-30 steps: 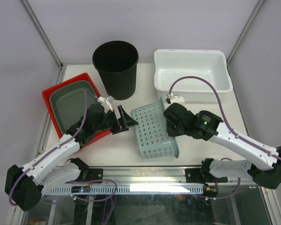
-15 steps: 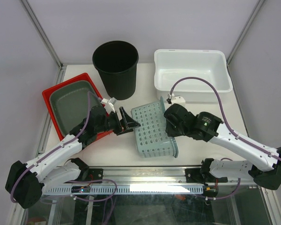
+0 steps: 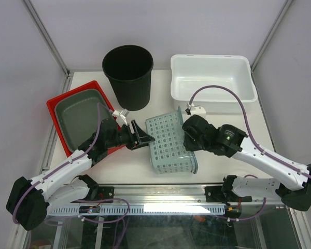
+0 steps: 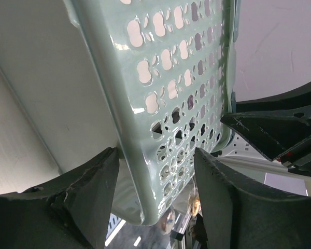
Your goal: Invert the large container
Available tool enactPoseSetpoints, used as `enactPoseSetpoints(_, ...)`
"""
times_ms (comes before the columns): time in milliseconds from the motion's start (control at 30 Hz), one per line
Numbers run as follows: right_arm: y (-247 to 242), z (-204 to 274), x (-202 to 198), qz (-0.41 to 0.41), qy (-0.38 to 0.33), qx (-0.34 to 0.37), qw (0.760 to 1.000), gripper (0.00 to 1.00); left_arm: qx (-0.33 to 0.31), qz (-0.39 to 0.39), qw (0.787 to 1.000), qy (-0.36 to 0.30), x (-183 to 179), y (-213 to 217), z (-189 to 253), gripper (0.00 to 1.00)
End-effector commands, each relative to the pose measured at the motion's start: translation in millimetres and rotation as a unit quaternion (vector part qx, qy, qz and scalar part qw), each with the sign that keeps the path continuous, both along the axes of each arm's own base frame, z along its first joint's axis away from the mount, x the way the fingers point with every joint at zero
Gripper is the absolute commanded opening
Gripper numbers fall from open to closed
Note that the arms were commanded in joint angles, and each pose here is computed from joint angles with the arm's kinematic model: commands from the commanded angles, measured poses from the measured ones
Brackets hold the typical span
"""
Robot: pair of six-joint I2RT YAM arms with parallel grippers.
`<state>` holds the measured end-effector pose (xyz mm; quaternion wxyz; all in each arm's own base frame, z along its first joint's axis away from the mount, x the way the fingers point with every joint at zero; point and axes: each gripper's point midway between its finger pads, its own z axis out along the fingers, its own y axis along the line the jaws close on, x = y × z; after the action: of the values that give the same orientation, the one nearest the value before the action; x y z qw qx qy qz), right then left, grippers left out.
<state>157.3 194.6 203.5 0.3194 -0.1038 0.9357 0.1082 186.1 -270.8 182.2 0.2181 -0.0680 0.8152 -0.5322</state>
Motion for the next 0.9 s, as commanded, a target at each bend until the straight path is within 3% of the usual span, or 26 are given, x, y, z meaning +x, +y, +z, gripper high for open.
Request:
enactPoseSetpoints(0,11,6,3,-0.014,-0.005,0.045,0.999,0.12,-0.070,-0.031,0.996,-0.053,-7,-11,51,0.59)
enactPoseSetpoints(233,33,7,0,-0.016,0.017,0.131,0.991,0.09,-0.113,-0.043,0.989,-0.083,-11,-14,94,0.59)
enactPoseSetpoints(400,49,14,-1,-0.032,0.034,0.227,0.973,0.00,-0.134,-0.047,0.984,-0.106,-14,-13,122,0.59)
enactPoseSetpoints(700,68,23,1,-0.072,0.062,0.380,0.920,0.00,-0.158,-0.053,0.977,-0.130,-20,-12,154,0.60)
enactPoseSetpoints(867,68,-8,-3,-0.121,0.103,0.437,0.885,0.00,-0.162,-0.063,0.976,-0.132,-22,-18,160,0.61)
